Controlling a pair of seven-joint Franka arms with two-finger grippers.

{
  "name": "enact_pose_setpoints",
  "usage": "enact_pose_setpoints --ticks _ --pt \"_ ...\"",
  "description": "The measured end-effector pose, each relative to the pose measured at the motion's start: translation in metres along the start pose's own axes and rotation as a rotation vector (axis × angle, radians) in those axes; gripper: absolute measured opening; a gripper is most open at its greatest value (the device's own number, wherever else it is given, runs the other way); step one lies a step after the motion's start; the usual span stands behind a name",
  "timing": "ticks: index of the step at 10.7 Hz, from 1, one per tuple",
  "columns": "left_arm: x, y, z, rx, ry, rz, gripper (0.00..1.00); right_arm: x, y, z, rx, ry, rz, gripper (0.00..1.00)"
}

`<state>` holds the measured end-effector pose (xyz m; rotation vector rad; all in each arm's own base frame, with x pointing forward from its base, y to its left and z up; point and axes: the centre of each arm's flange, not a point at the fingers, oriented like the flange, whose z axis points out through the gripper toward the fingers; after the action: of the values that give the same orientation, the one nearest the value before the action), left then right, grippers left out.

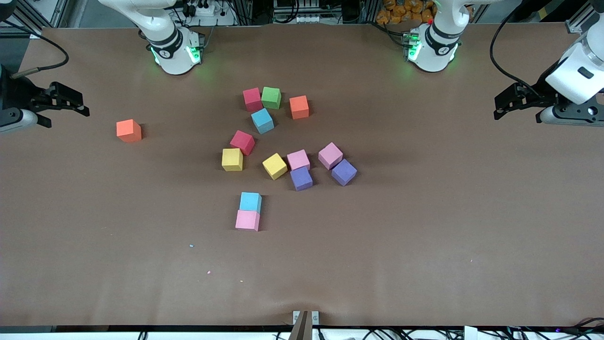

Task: Arrange 11 blocks into digit 3
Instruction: 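Reach the left gripper toward the green cube among the cubes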

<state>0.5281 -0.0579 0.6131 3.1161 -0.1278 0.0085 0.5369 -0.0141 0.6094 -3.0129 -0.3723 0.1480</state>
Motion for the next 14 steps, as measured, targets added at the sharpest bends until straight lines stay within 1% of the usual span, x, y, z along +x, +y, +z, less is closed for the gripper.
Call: enact_pose_setpoints --ticks 4,5,6,7,8,9,11,14 --pt "-0.001 0.001 0.001 0.0 -0.01 0.001 1.0 0.0 0.0 0.0 0.001 -0.004 0.0 1.0" --pt "-0.002 0.007 0.002 0.001 -0.022 0.014 1.0 0.0 0.0 0.0 0.001 -0.004 0.0 1.0" --pt "-0.005 0.027 0.006 0.003 -0.041 0.051 1.0 -0.001 0.0 0.0 0.001 -0.004 0.001 1.0" --pt "-0.009 0.062 0.013 0.008 -0.067 0.114 1.0 -0.001 0.0 0.0 0.001 -0.004 0.001 1.0" --pt "-0.015 0.11 0.027 0.016 -0.097 0.17 1.0 -0.001 0.001 0.0 0.001 -0.004 0.001 1.0" --pt "-0.023 0.162 0.046 0.017 -0.127 0.183 1.0 -0.001 0.001 0.001 0.003 -0.008 0.002 1.0" --pt "-0.038 0.25 0.085 0.002 -0.153 0.137 1.0 -0.002 0.0 0.002 0.005 -0.016 0.002 1.0" --pt "-0.073 0.352 0.135 -0.017 -0.172 0.059 1.0 -0.003 0.001 0.002 0.006 -0.018 0.003 1.0"
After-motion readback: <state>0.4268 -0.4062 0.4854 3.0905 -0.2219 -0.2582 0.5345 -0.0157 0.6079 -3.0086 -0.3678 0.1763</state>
